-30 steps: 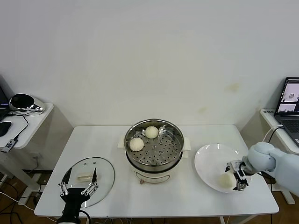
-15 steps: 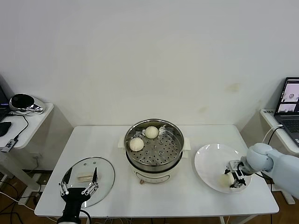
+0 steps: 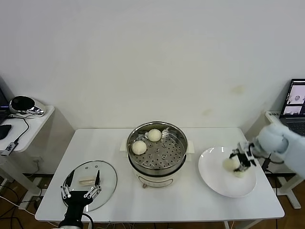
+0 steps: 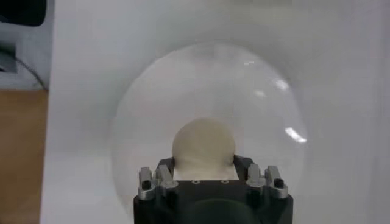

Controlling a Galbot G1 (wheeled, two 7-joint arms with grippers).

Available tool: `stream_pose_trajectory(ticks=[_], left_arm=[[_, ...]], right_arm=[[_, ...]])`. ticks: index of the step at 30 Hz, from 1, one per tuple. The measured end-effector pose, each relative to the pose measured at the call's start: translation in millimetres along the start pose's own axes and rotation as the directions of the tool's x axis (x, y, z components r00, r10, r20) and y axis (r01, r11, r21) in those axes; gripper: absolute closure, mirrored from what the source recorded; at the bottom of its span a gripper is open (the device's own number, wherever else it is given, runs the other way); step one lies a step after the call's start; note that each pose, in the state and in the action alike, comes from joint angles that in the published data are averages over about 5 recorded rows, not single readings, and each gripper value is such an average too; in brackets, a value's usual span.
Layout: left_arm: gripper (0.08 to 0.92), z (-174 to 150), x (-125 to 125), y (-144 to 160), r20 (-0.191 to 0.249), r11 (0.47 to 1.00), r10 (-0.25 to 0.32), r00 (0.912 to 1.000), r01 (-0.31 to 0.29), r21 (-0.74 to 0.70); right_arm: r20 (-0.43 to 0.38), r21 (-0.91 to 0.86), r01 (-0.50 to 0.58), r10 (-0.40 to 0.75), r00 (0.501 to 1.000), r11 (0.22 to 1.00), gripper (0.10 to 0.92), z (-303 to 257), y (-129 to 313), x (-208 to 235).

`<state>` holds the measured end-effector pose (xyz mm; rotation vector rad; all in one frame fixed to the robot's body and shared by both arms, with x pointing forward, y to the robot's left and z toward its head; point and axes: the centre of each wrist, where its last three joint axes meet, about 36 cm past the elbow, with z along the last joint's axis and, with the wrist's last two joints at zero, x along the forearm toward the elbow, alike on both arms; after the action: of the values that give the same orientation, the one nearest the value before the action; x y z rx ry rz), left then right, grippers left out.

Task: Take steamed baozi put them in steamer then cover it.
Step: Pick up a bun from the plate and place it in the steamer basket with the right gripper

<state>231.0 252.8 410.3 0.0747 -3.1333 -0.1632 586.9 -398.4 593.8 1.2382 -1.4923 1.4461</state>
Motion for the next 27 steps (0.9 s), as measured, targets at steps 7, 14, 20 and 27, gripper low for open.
stream_pose_trajectory(ticks=[7,14,20,27], left_arm=[[0.177,0.1,-0.9,0.5,0.002,1.000,0.000,1.0000,0.000,-0.001],[0.177,-1.4,-1.3,1.7,0.010,1.000,-0.009,0.9999,0.009,-0.003],[0.177,-6.0,-1.5,1.9,0.024,1.000,-0.018,0.9996,0.018,0.000],[0.177,-11.2,-1.1,0.6,0.038,0.999,-0.032,0.9988,0.032,0.011]], right_arm=[[0.084,0.110,-0.099,0.091,0.992,0.989,0.403,-60.8,-53.8,57.5],[0.174,0.300,-0.131,0.081,0.981,0.945,0.403,-147.6,-79.5,74.1],[0.220,0.480,-0.122,0.016,0.975,0.868,0.397,-208.1,-83.8,56.4],[0.221,0.686,-0.097,-0.079,0.972,0.721,0.392,-258.1,-82.7,17.0]])
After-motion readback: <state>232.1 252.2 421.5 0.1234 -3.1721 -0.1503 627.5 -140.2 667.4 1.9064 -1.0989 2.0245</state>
